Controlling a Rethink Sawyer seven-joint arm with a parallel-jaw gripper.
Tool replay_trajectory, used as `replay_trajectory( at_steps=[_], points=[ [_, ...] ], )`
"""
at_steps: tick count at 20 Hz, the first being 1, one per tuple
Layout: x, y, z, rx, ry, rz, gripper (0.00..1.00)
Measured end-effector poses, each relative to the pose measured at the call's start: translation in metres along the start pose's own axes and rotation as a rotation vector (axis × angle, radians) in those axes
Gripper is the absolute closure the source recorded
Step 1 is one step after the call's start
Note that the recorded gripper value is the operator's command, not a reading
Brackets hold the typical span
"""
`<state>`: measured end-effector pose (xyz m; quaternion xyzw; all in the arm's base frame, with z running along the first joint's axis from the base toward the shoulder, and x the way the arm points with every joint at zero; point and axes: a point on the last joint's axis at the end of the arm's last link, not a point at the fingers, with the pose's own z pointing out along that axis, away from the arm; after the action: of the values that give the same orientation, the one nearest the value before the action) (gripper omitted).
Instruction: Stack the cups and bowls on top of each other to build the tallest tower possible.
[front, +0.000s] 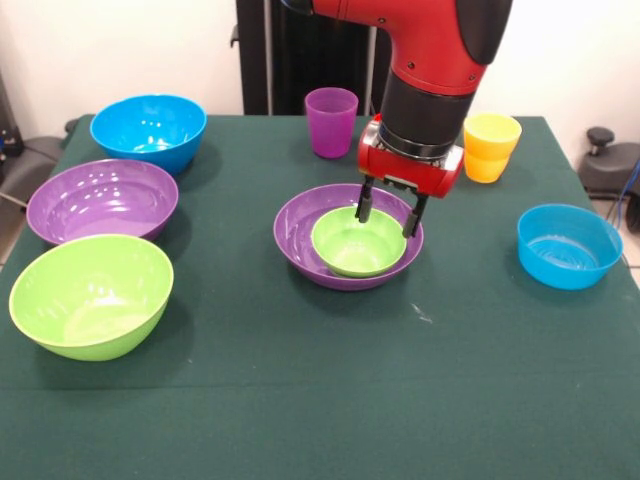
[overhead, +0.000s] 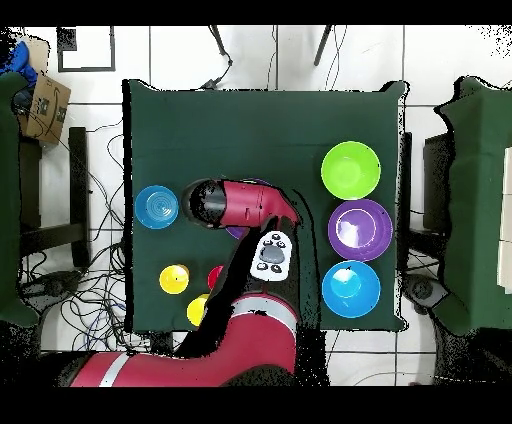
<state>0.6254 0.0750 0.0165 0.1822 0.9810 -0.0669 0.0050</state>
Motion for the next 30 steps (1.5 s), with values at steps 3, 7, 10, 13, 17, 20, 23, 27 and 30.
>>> replay_trajectory(
  at_steps=[3, 7, 10, 13, 17, 20, 23, 27, 30],
  points=[
    [0.0, 0.0, 0.0, 0.0, 0.0, 0.0, 0.0],
    [0.0, 0.0, 0.0, 0.001, 0.002, 0.0, 0.0],
    [0.0, 0.0, 0.0, 0.001, 0.003, 0.0, 0.0],
    [0.001, 0.0, 0.0, 0.001, 0.005, 0.0, 0.0],
    [0.002, 0.0, 0.0, 0.003, 0.014, 0.0, 0.0],
    [0.004, -0.001, -0.002, 0.007, 0.033, 0.0, 0.0],
    [0.006, -0.001, -0.007, 0.01, 0.059, 0.002, 0.0],
    [0.003, -0.001, -0.02, 0.006, 0.073, 0.005, 0.0],
    [-0.003, -0.001, -0.033, -0.003, 0.062, 0.01, 0.0]
  ],
)
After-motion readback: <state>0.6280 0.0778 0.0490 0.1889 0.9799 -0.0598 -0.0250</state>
